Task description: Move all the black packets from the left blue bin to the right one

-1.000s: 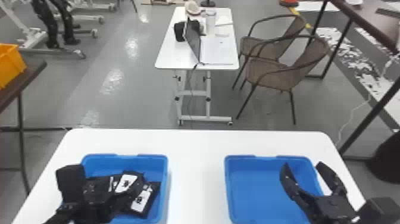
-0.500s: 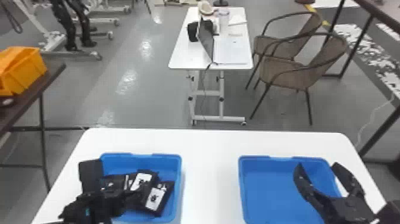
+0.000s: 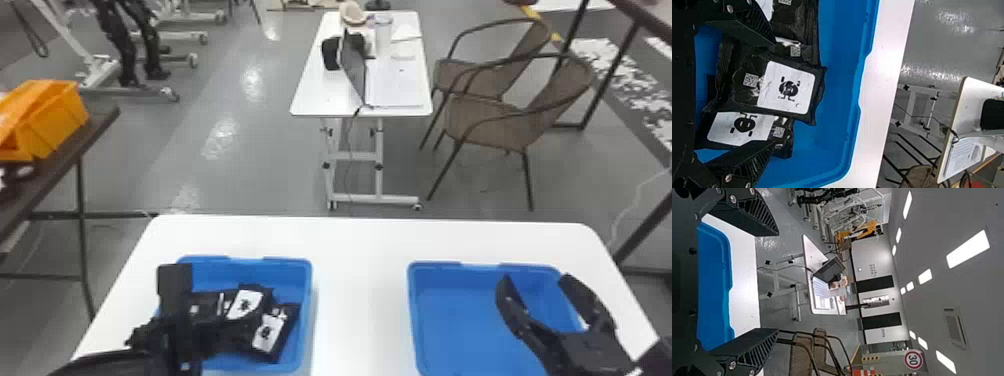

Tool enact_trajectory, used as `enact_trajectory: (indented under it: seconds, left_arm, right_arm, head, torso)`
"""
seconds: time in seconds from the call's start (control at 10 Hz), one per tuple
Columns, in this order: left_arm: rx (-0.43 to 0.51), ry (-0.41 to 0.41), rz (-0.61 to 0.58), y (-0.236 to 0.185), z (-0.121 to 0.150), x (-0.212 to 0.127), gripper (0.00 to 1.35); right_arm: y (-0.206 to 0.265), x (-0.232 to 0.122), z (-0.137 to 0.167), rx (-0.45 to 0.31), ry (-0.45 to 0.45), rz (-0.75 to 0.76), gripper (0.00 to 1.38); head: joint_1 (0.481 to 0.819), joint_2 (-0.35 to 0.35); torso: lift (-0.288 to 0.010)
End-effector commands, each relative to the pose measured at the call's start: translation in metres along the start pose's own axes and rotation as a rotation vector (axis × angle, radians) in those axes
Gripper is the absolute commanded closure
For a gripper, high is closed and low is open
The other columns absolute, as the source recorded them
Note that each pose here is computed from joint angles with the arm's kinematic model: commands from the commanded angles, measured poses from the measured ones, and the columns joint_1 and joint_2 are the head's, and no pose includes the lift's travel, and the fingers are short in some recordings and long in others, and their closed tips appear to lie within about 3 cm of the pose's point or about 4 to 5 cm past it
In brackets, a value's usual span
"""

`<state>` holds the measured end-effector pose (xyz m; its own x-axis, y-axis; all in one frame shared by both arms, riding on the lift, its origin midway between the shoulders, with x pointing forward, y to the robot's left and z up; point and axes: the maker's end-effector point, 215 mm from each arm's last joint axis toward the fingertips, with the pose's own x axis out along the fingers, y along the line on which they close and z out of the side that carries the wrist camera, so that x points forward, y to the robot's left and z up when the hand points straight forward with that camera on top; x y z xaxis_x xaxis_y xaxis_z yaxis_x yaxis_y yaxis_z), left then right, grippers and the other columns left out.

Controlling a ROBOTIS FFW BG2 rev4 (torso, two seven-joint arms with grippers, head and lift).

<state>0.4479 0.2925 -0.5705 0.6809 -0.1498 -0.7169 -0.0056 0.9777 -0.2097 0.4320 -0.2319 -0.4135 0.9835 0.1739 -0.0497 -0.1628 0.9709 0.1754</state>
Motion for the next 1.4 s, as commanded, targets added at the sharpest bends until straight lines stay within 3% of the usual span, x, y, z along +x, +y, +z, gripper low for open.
enact_trajectory:
  seconds: [0.0, 0.3, 1.0, 1.1, 1.2, 1.3]
  left_arm:
    - [0.012, 0.022, -0.011, -0.003, 0.001, 0.013, 0.14]
    - [0.018, 0.043, -0.012, -0.001, 0.006, 0.024, 0.14]
    - [0.020, 0.189, 0.032, 0.009, -0.019, 0.028, 0.17]
    - [0.022, 0.202, 0.032, 0.010, -0.021, 0.027, 0.30]
    - [0.020, 0.205, 0.032, 0.013, -0.023, 0.026, 0.58]
    - [0.023, 0.203, 0.026, 0.013, -0.022, 0.026, 0.71]
  right_arm:
    - [0.000, 0.001, 0.001, 0.003, -0.002, -0.001, 0.15]
    - [0.000, 0.000, -0.001, 0.009, 0.000, -0.003, 0.15]
    - [0.000, 0.002, -0.002, 0.026, -0.001, -0.003, 0.15]
    - [0.000, 0.002, -0.002, 0.026, -0.001, -0.003, 0.15]
    - [0.000, 0.002, -0.002, 0.027, -0.001, -0.004, 0.15]
    - [0.000, 0.002, -0.002, 0.027, -0.001, -0.004, 0.15]
  head:
    - [0.695, 0.079]
    - [0.695, 0.068]
    - [0.695, 0.072]
    - [0.695, 0.075]
    - [0.695, 0.079]
    - [0.695, 0.080]
  torso:
    - [0.000]
    - [0.000]
    - [0.000]
    - [0.000]
    - [0.000]
    - [0.000]
